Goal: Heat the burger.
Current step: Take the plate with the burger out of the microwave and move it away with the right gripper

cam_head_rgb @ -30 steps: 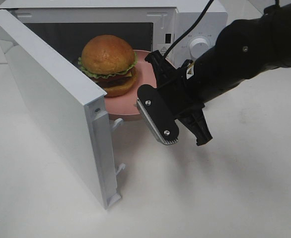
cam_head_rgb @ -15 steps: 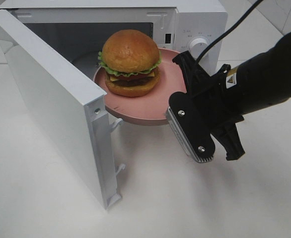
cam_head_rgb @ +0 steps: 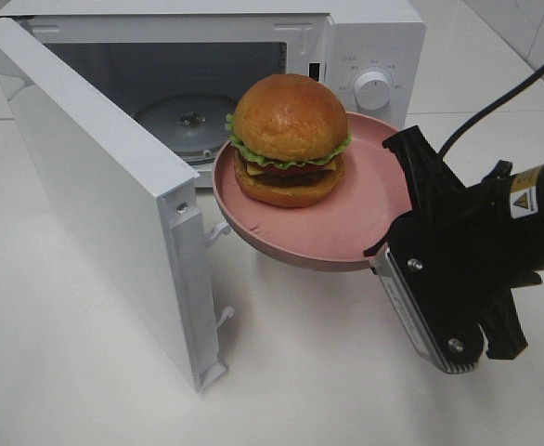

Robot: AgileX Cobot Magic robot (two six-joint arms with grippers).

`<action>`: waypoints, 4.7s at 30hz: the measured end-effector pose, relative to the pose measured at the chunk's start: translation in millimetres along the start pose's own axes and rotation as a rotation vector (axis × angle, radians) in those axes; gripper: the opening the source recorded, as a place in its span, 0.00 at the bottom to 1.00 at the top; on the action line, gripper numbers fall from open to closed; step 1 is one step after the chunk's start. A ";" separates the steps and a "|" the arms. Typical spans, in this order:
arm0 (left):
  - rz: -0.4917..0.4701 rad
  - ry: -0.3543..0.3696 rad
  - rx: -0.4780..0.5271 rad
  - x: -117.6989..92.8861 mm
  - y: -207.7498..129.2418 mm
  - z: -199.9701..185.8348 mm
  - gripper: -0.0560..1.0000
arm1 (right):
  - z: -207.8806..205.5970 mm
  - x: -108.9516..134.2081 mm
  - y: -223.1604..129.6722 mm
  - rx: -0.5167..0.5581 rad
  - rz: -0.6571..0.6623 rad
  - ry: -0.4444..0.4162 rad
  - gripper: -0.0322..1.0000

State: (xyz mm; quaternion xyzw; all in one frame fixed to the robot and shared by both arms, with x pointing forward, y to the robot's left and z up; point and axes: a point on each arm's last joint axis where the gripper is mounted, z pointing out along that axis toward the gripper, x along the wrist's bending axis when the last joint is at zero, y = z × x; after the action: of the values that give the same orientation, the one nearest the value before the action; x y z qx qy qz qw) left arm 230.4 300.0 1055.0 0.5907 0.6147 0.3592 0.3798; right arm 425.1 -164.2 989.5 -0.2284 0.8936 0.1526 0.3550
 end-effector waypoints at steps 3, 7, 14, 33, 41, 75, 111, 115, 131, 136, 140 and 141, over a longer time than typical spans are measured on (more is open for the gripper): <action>0.000 0.000 0.000 0.0 0.0 0.0 0.97 | -8.1 5.1 -0.5 0.000 0.015 -0.011 0.12; 0.000 0.000 0.000 0.0 0.0 0.0 0.97 | -14.8 12.0 -1.6 0.004 0.038 -0.019 0.12; 0.000 0.000 0.000 0.0 0.0 0.0 0.97 | -32.3 25.7 -3.6 0.011 0.092 -0.028 0.12; 0.001 0.000 0.000 0.0 0.0 0.0 0.97 | -64.4 44.6 -21.0 0.208 0.295 0.034 0.12; 0.001 0.000 0.000 0.0 0.0 0.0 0.97 | -66.7 48.6 -29.0 0.310 0.439 0.042 0.12; 0.002 0.000 0.000 0.0 0.0 0.0 0.97 | -81.2 67.9 -50.6 0.699 1.248 -0.073 0.12; 0.002 0.000 0.000 0.0 0.0 0.0 0.97 | 39.0 93.9 -59.5 0.937 1.373 0.007 0.12; 0.002 0.000 0.000 0.0 0.0 0.0 0.97 | 48.8 101.0 -61.2 0.966 1.381 0.009 0.12; 0.002 0.000 0.000 0.0 0.0 0.0 0.97 | 62.0 106.6 -68.2 1.039 1.422 -0.084 0.38; 0.002 0.000 0.000 0.0 0.0 0.0 0.97 | 50.6 87.2 -62.2 0.951 1.451 -0.085 0.49; 0.002 0.000 0.000 0.0 0.0 0.0 0.97 | 32.6 70.1 -56.2 0.862 1.466 -0.084 0.52; 0.002 0.000 0.000 0.0 0.0 0.0 0.97 | 32.6 70.1 -56.2 0.862 1.466 -0.084 0.52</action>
State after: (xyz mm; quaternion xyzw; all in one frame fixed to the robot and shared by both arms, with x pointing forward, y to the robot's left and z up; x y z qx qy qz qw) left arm 230.4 300.0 1055.0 0.5913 0.6141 0.3596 0.3794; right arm 427.4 -218.7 911.1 0.5692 0.7816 -0.0013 0.2551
